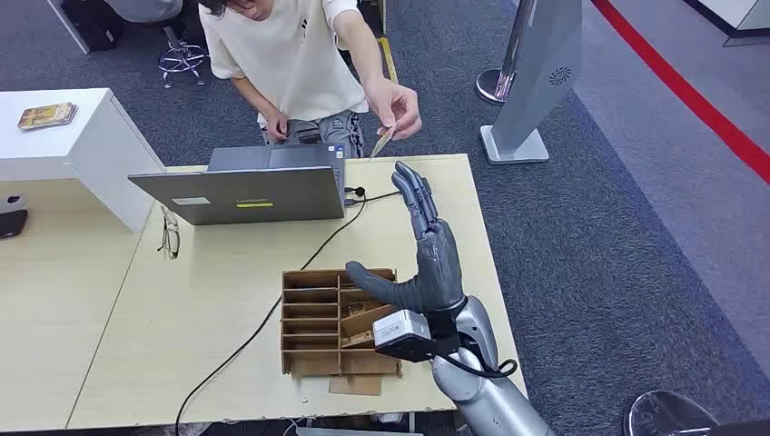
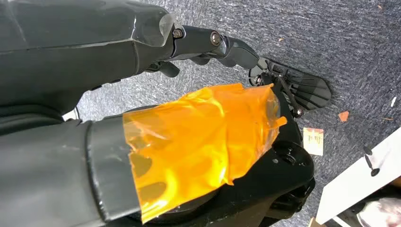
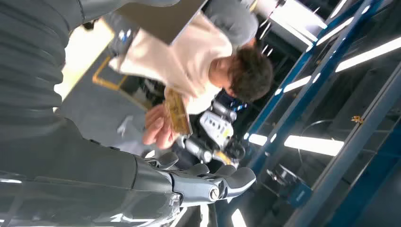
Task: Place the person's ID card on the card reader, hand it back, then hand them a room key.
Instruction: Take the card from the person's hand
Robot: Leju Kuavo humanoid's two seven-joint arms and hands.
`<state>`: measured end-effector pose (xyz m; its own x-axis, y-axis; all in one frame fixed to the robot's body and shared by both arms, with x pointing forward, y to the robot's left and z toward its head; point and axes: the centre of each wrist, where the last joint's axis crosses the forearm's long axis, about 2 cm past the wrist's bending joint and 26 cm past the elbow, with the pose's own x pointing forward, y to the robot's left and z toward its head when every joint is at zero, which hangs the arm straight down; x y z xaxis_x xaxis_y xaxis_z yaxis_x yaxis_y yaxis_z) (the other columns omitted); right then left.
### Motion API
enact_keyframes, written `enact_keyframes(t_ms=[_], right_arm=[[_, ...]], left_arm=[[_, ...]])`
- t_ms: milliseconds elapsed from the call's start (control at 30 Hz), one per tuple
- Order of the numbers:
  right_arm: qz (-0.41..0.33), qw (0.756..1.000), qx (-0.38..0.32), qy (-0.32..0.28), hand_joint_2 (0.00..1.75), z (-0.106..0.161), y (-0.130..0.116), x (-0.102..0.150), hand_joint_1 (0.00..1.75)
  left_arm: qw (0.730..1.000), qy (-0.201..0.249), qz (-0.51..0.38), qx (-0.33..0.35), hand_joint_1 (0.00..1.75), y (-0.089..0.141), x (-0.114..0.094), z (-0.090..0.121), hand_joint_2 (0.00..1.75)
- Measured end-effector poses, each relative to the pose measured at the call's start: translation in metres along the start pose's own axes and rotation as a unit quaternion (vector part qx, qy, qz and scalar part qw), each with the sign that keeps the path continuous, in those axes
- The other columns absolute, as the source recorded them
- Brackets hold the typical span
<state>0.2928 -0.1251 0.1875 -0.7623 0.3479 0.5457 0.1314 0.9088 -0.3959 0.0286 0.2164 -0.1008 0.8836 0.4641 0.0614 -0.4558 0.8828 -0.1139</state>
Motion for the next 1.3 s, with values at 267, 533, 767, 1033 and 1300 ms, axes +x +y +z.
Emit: enact_keyframes(t_ms=[267,533,767,1033,1300], right_arm=[[0.083,0.996,0.017,-0.019,1.75,-0.011,0.001,-0.012,0.0],[0.154,0.986,0.049,-0.033,1.75,-0.024,0.002,-0.029,0.0],[0.207,0.975,0.069,-0.046,1.75,-0.04,-0.001,-0.042,0.0],[0.247,0.963,0.093,-0.057,1.75,-0.047,0.001,-0.051,0.0],[0.264,0.956,0.114,-0.054,1.75,-0.044,0.004,-0.059,1.4]], left_arm=[[1.0,0.0,-0.026,-0.002,0.0,-0.001,0.001,0.0,0.0],[0.999,-0.009,-0.052,-0.002,0.0,0.001,0.002,0.0,0.0],[0.997,-0.02,-0.072,0.001,0.0,0.002,0.002,-0.001,0.0],[0.996,-0.023,-0.085,-0.002,0.0,0.001,0.002,-0.002,0.0],[0.995,-0.025,-0.095,-0.003,0.0,0.002,0.003,-0.003,0.0]])
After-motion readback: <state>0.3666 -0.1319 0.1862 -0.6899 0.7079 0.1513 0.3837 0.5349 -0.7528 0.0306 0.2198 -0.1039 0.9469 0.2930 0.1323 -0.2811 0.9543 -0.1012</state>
